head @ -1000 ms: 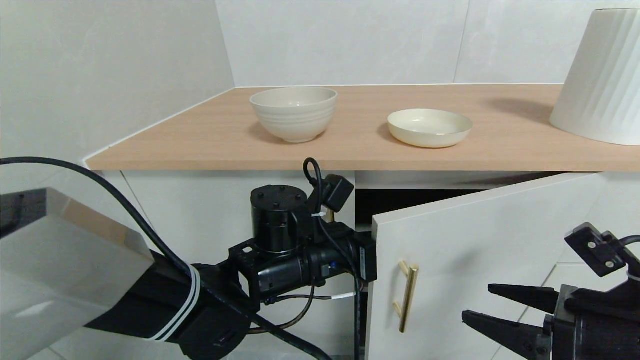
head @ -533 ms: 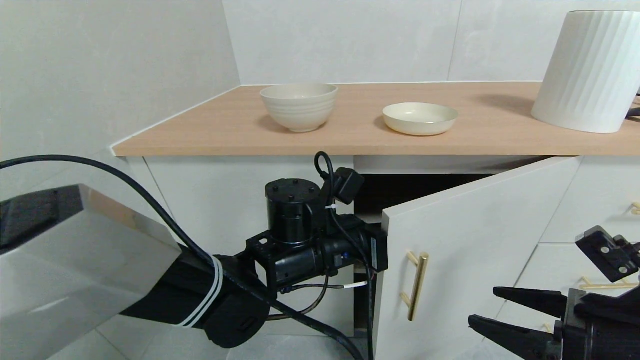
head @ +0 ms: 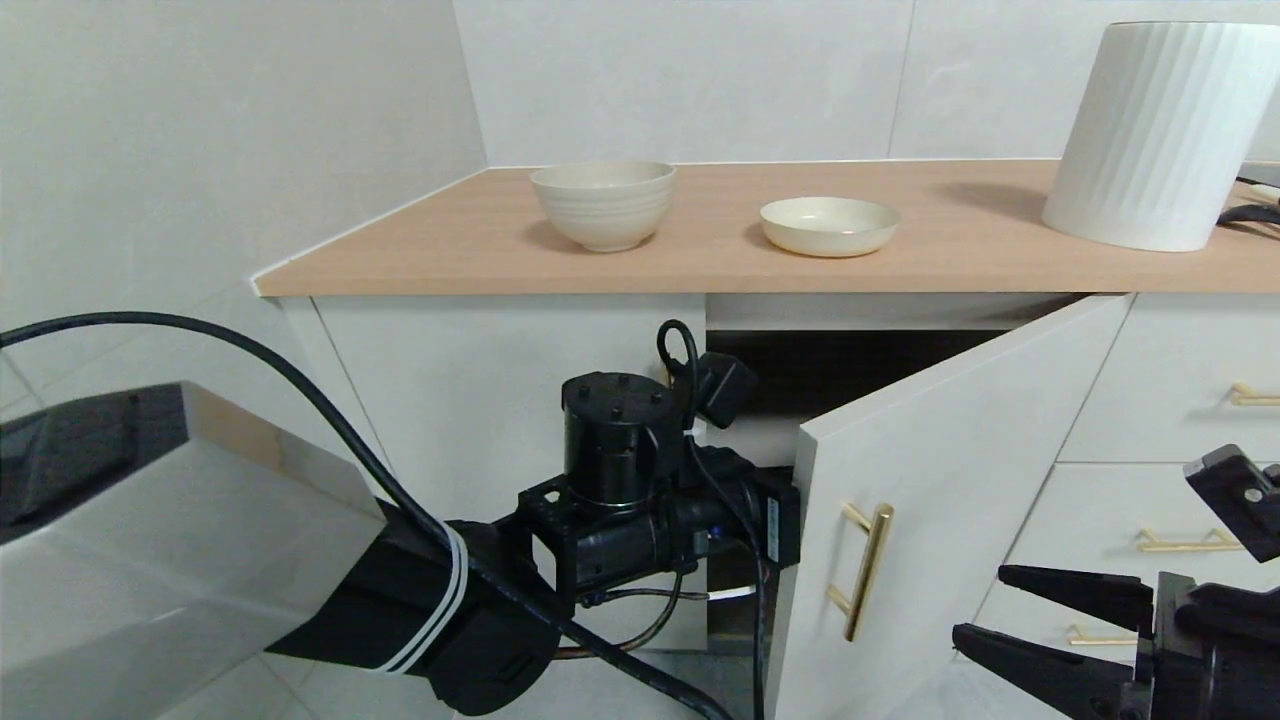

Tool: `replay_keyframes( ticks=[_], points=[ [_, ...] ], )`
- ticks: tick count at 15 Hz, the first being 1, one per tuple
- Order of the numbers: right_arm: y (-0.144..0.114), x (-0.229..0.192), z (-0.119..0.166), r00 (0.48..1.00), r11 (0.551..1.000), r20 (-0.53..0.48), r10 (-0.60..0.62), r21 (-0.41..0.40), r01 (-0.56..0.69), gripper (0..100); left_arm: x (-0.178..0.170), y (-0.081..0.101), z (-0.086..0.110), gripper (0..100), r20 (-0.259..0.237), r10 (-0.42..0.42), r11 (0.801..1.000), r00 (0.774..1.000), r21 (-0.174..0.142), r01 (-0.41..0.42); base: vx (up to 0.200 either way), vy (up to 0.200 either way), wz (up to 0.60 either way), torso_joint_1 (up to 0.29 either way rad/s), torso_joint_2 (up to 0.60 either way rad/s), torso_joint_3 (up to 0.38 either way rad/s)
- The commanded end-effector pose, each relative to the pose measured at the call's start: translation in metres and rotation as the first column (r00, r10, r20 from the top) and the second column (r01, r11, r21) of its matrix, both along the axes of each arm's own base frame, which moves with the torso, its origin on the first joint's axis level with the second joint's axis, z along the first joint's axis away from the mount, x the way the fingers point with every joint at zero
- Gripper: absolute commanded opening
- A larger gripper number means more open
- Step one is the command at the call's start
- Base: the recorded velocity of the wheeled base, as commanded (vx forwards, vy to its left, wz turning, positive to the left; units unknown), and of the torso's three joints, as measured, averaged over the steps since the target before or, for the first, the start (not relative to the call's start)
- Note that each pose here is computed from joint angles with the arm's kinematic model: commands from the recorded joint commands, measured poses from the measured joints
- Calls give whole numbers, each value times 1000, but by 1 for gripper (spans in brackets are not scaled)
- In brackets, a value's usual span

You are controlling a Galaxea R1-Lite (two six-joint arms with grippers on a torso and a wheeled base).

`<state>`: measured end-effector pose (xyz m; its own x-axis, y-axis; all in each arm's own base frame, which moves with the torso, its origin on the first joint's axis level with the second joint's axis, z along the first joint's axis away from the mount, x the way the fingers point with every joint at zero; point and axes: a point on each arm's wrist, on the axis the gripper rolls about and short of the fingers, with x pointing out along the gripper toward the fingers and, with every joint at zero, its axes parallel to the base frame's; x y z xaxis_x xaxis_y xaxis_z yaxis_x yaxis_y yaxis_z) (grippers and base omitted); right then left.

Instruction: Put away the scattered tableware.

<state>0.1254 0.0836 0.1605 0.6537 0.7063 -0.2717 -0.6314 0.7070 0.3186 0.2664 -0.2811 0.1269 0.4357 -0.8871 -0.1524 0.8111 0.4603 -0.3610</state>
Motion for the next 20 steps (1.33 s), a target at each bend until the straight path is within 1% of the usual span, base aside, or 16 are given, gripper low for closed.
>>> replay_keyframes(
  ticks=[1, 3, 5, 7, 8, 9, 10, 13, 16, 18, 19, 20],
  points=[
    [-1, -1, 2, 1000, 1000, 12, 1, 7, -1, 100, 0, 0, 1, 0, 2, 1, 1000, 1000, 0, -1, 0, 0, 0, 0, 0, 0],
    [-1, -2, 3, 1000, 1000, 16, 1, 10, -1, 100, 0, -3, -3, 0, -8, -3, 1000, 1000, 11, 4, 0, 0, 0, 0, 0, 0],
    [-2, -3, 6, 1000, 1000, 29, 1, 18, -1, 100, 0, -3, -3, 0, -8, -5, 1000, 1000, 11, 5, 0, 0, 0, 0, 0, 0],
    [-6, -10, 17, 998, 999, 68, 0, 42, -3, 100, -3, -6, -4, 0, -14, -16, 1000, 1000, 16, 16, 0, 0, 0, 0, 0, 0],
    [-8, -14, 22, 997, 999, 72, 0, 44, -3, 100, -5, -7, -4, 0, -23, -20, 999, 1000, 26, 21, -200, 0, 0, 7, 2, -2],
    [-11, -18, 29, 997, 999, 74, -1, 46, -3, 100, -5, -9, -3, 0, -26, -22, 999, 999, 29, 22, -200, 0, 0, 2, -2, 2],
    [-15, -25, 39, 995, 998, 101, -2, 62, -4, 100, -4, -10, -3, 0, -25, -22, 999, 999, 28, 22, -200, 0, 0, 12, 2, -2],
    [-25, -42, 62, 990, 996, 143, -3, 90, -10, 100, -2, -18, -6, 0, -27, -31, 999, 999, 31, 32, 0, 0, 0, 0, 0, 0],
    [-29, -47, 70, 987, 995, 161, -4, 101, -12, 100, 3, -28, -15, 0, -40, -38, 998, 998, 44, 40, 0, 0, 0, 0, 0, 0],
    [-29, -48, 71, 986, 995, 165, -5, 103, -12, 100, 3, -34, -16, 0, -37, -47, 998, 998, 40, 49, 0, 0, 0, 0, 0, 0],
    [-30, -50, 76, 983, 993, 182, -7, 113, -14, 100, 0, -42, -14, 0, -29, -64, 997, 998, 31, 65, 0, 0, 0, 0, 0, 0],
    [-30, -50, 76, 983, 993, 182, -7, 113, -14, 100, 0, -42, -14, 0, -29, -64, 997, 998, 31, 65, 0, 0, 0, 0, 0, 0]
  ],
)
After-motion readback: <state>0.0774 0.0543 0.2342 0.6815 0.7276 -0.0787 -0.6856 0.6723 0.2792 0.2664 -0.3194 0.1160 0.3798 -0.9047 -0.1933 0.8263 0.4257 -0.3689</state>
